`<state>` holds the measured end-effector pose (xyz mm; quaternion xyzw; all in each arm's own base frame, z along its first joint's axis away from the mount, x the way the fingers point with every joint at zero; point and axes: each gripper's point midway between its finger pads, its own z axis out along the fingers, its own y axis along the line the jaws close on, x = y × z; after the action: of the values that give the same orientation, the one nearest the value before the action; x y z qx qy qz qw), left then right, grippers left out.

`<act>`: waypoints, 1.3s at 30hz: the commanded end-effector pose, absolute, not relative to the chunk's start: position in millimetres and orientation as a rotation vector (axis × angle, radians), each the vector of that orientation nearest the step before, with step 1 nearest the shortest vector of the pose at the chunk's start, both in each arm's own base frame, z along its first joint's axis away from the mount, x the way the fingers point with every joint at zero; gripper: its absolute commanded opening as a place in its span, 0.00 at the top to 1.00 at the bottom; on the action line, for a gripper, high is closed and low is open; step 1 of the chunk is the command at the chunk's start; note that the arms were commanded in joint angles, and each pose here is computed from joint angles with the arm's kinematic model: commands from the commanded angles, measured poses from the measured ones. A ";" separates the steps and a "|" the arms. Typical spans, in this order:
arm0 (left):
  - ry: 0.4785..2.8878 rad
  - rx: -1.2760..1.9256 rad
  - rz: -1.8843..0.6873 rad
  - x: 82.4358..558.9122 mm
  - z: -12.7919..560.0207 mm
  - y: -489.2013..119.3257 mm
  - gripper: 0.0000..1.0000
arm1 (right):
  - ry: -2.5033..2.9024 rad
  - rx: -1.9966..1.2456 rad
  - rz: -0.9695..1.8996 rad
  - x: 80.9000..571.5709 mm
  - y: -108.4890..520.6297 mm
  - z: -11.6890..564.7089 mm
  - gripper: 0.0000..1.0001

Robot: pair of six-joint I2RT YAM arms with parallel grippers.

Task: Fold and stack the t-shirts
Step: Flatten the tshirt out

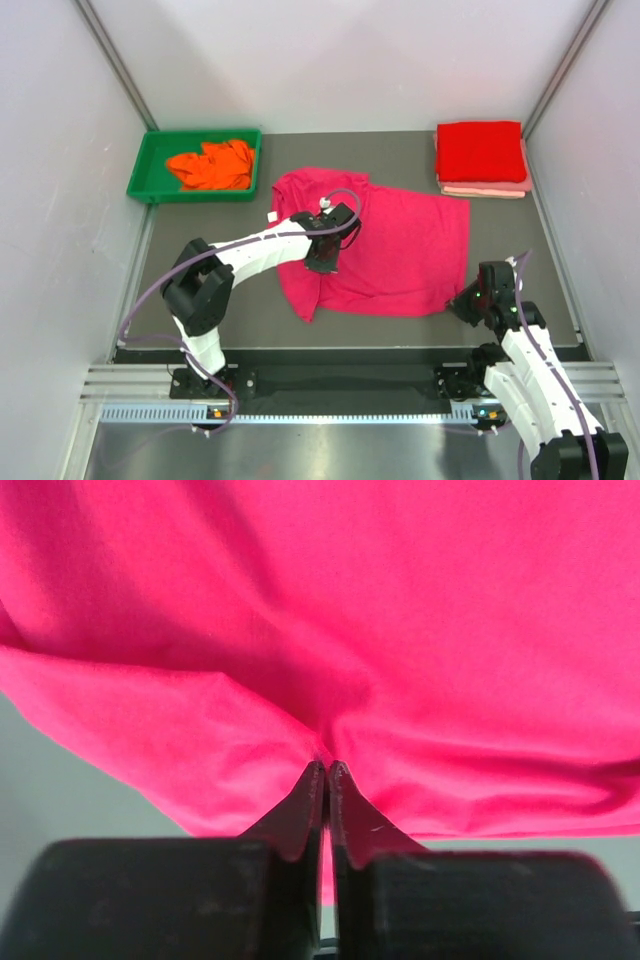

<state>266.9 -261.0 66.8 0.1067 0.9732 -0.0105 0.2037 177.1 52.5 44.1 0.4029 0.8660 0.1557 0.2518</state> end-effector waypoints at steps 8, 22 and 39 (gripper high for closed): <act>2.499 0.222 0.087 303.4 171.3 -226.1 1.00 | 2.304 0.882 0.344 207.6 41.5 93.7 1.00; 1.665 -0.201 -0.282 265.1 524.7 -112.7 1.00 | 1.695 0.538 0.346 221.9 15.2 415.9 1.00; 1.457 -0.053 -0.763 183.9 595.3 -119.5 1.00 | 1.397 0.437 0.428 124.5 10.1 521.7 1.00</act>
<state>175.5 -103.2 579.1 -0.0407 0.6643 -0.3247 0.6720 94.8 2.8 535.9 0.2157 0.5913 0.2075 0.7488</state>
